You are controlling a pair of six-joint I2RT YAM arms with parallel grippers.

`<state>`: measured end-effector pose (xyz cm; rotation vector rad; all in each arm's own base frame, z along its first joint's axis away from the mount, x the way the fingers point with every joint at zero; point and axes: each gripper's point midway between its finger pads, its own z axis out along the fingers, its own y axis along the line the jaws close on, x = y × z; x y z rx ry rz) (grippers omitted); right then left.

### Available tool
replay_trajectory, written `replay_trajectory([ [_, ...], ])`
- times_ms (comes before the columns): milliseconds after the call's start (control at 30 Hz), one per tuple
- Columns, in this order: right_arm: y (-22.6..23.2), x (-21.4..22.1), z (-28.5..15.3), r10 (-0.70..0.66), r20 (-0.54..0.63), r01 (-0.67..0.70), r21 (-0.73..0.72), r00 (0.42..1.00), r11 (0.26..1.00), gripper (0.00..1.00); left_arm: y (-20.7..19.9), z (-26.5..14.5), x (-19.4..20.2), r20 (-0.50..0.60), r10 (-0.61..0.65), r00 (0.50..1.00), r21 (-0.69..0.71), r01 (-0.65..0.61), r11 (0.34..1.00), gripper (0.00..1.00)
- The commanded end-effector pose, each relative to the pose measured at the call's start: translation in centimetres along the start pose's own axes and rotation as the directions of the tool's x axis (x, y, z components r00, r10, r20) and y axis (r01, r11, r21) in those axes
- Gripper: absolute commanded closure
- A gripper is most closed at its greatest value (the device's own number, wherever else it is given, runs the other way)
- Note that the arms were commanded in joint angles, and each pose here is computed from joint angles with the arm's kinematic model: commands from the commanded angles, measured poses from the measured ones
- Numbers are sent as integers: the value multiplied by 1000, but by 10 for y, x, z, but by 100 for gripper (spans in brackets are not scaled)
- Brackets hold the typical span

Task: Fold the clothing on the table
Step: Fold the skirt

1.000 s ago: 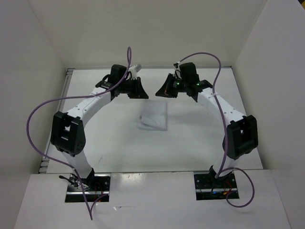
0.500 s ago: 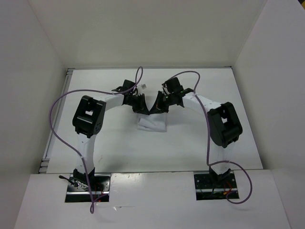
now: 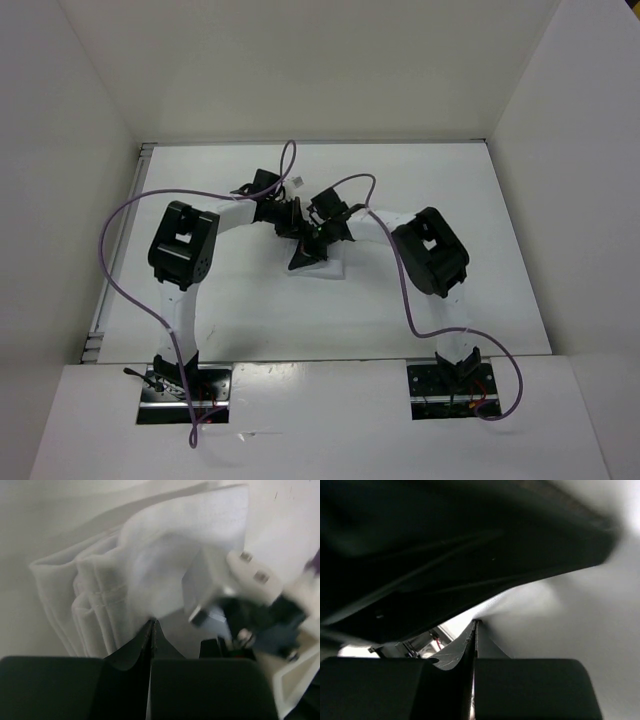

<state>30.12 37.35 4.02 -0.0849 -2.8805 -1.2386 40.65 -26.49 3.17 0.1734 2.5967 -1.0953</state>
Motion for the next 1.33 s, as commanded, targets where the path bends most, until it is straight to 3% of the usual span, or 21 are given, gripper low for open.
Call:
replay_trajectory([
  [0,20,9,9,-43,-16,42,-55,999,998,100,22,-11,-1,20,-9,1000,-77,10,997,100],
  [133,18,8,6,-69,-4,69,-37,998,997,100,23,-18,-3,32,-13,999,-90,16,996,100],
  [267,63,-2,-38,-189,105,196,-57,976,979,100,-23,-53,-28,111,37,993,2,-37,999,99],
  [367,94,-6,-94,-280,215,298,-56,936,953,82,-72,-108,-46,219,114,969,48,-128,991,76],
  [400,96,-8,-110,-301,245,322,-48,922,946,66,-84,-121,-47,246,125,961,56,-143,988,66],
  [433,95,-7,-121,-305,263,327,-40,915,944,63,-99,-143,-42,282,147,948,53,-169,984,46],
  [467,104,-4,-146,-315,316,348,-51,895,936,60,-102,-151,-37,290,150,945,44,-170,984,43],
  [567,62,0,-165,-257,352,271,9,900,962,55,-108,-175,-16,319,160,934,18,-175,984,29],
  [633,37,11,-176,-233,396,236,40,888,971,54,-97,-176,15,304,137,943,7,-147,989,23],
  [667,11,17,-172,-219,406,198,94,887,976,52,-94,-178,25,312,99,945,9,-107,994,16],
  [700,10,22,-183,-229,445,204,104,866,973,51,-72,-166,48,306,62,950,-41,-52,998,14],
  [767,-15,29,-184,-198,474,142,151,858,978,45,-70,-179,64,375,31,927,-73,-4,997,8],
  [800,-16,27,-199,-190,543,118,164,818,979,41,-64,-189,70,424,24,906,-117,28,993,2],
  [867,-34,34,-207,-161,588,57,191,793,980,36,-46,-193,87,446,-49,894,-163,134,977,0],
  [900,-35,35,-227,-150,661,27,193,735,981,31,-41,-207,92,496,-59,866,-193,176,965,0],
  [933,-49,42,-228,-104,678,-32,184,727,982,21,-31,-206,104,499,-83,862,-203,210,957,0],
  [967,-44,46,-244,-87,730,-31,147,678,989,17,-35,-214,109,537,-109,837,-171,234,957,0],
  [1033,-55,61,-242,-20,738,-66,87,675,994,7,-27,-218,119,563,-161,811,-137,283,949,0],
  [1133,-45,67,-269,8,802,-18,4,597,1000,5,-22,-221,134,580,-210,787,-92,320,943,0],
  [1300,-38,72,-281,-4,822,36,-20,569,999,5,-23,-224,130,585,-191,789,-98,302,948,0],
])
